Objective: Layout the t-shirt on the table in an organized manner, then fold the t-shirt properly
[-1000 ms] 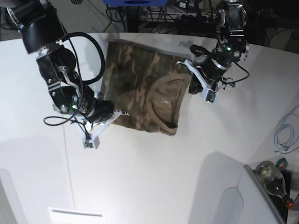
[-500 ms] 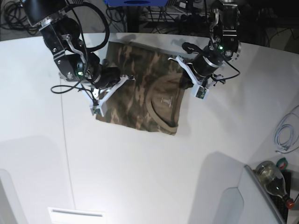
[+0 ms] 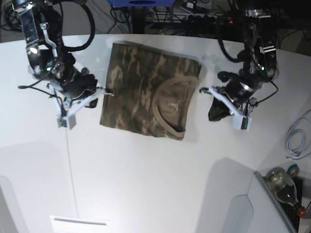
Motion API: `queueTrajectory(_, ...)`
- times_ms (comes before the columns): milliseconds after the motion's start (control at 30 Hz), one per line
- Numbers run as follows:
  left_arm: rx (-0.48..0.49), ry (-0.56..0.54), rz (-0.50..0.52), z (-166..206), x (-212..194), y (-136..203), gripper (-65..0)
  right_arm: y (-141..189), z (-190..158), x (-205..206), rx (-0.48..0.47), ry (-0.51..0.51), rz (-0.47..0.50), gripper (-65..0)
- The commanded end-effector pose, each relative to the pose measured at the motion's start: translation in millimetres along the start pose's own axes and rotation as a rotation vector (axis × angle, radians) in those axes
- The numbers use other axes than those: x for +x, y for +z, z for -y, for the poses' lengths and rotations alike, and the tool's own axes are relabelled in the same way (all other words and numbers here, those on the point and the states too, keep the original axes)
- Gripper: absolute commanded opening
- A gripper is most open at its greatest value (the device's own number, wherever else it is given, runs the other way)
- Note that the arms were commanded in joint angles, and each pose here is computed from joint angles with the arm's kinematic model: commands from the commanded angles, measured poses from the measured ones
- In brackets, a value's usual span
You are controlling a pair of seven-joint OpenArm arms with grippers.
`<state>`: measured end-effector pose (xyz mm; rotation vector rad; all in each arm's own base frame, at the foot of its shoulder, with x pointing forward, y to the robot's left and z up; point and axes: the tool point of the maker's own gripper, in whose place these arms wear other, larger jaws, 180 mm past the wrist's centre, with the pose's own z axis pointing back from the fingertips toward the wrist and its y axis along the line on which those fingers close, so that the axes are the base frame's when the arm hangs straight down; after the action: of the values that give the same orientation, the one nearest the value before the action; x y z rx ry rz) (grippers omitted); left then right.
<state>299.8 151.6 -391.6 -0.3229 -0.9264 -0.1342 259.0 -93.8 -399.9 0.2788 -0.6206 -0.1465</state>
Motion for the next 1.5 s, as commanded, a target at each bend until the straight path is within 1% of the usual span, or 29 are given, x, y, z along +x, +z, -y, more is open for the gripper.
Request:
queueTrajectory(0, -0.021, 0.018, 0.030, 1, 11, -2, -65.0, 4, 8, 12, -0.015, 0.006, 0.040, -63.5)
queueTrajectory(33, -0.030, 0.038, 0.028, 1, 10, -4, -65.0, 5, 14, 12, -0.027, 0.002, 0.037, -63.5)
queueTrajectory(67, -0.035, 0.055, 0.026, 2, 8, -6, -61.2, 6, 18, 12, -0.036, 0.006, 0.037, -63.5)
queueTrajectory(100, -0.039, 0.072, 0.019, 1, 5, -8, -47.4, 8, 22, 11, -0.037, 0.018, 0.035, -63.5)
queueTrajectory(167, -0.039, 0.098, -0.003, -2, -4, -12, -25.0, 10, 28, 6, -0.033, 0.039, 0.026, -63.5)
queueTrajectory(200, -0.038, 0.112, -0.018, -3, -11, -14, -15.6, 11, 30, 5, -0.029, 0.042, 0.028, -63.5)
queueTrajectory(233, -0.035, 0.125, -0.032, -5, -17, -16, -9.2, 12, 33, 5, -0.033, 0.039, 0.027, -63.5)
queueTrajectory(267, -0.038, 0.129, -0.033, -5, -15, -20, -5.3, 12, 36, 4, -0.036, 0.038, 0.025, -63.5)
queueTrajectory(300, -0.038, 0.140, -0.046, -7, -20, -24, -3.9, 13, 37, 4, -0.036, 0.039, 0.025, -63.5)
queueTrajectory(367, -0.075, 0.135, -0.078, 1, -27, -34, -4.8, 13, 37, 4, -0.037, 0.038, 0.026, -63.5)
queueTrajectory(433, -0.151, 0.108, -0.105, 16, -34, -41, -4.9, 13, 37, 4, -0.036, 0.041, 0.025, -63.5)
queueTrajectory(500, -0.200, 0.100, -0.127, 25, -40, -46, -4.9, 13, 36, 3, -0.034, 0.040, 0.024, -63.5)
queueTrajectory(667, -0.219, 0.136, -0.175, 27, -58, -54, -4.9, 13, 36, 2, -0.033, 0.041, 0.022, -63.5)
queueTrajectory(767, -0.238, 0.148, -0.224, 33, -72, -61, -5.6, 13, 36, 2, -0.035, 0.040, 0.022, -63.5)
queueTrajectory(800, -0.256, 0.140, -0.247, 39, -77, -64, -8.4, 13, 37, 3, -0.037, 0.039, 0.023, -63.5)
queueTrajectory(833, -0.274, 0.124, -0.273, 45, -83, -66, -14.0, 13, 38, 3, -0.038, 0.038, 0.027, -63.5)
queueTrajectory(900, -0.314, 0.087, -0.312, 59, -89, -70, -29.9, 14, 40, 1, -0.043, 0.034, 0.024, -63.5)
queueTrajectory(933, -0.332, 0.063, -0.324, 65, -90, -72, -39.8, 15, 44, 2, -0.051, 0.031, 0.028, -63.5)
queueTrajectory(967, -0.342, 0.032, -0.337, 67, -90, -73, -50.5, 16, 50, 5, -0.065, 0.023, 0.036, -63.5)
queueTrajectory(1000, -0.341, 0.000, -0.350, 63, -90, -72, -59.6, 18, 57, 8, -0.081, 0.010, 0.047, -63.5)
queueTrajectory(1033, -0.344, -0.039, -0.361, 61, -87, -73, -65.0, 21, 65, 12, -0.099, -0.005, 0.059, -63.5)
queueTrajectory(1133, -0.344, -0.175, -0.394, 50, -75, -77, -65.0, 27, 85, 13, -0.145, -0.039, 0.072, -63.5)
queueTrajectory(1267, -0.358, -0.488, -0.472, 44, -59, -86, -65.0, 32, 97, 18, -0.174, -0.061, 0.085, -63.5)
queueTrajectory(1333, -0.372, -0.641, -0.500, 50, -52, -93, -65.0, 32, 98, 18, -0.176, -0.064, 0.087, -63.5)
queueTrajectory(1467, -0.410, -0.896, -0.537, 70, -47, -104, -65.0, 30, 93, 19, -0.165, -0.079, 0.094, -63.5)
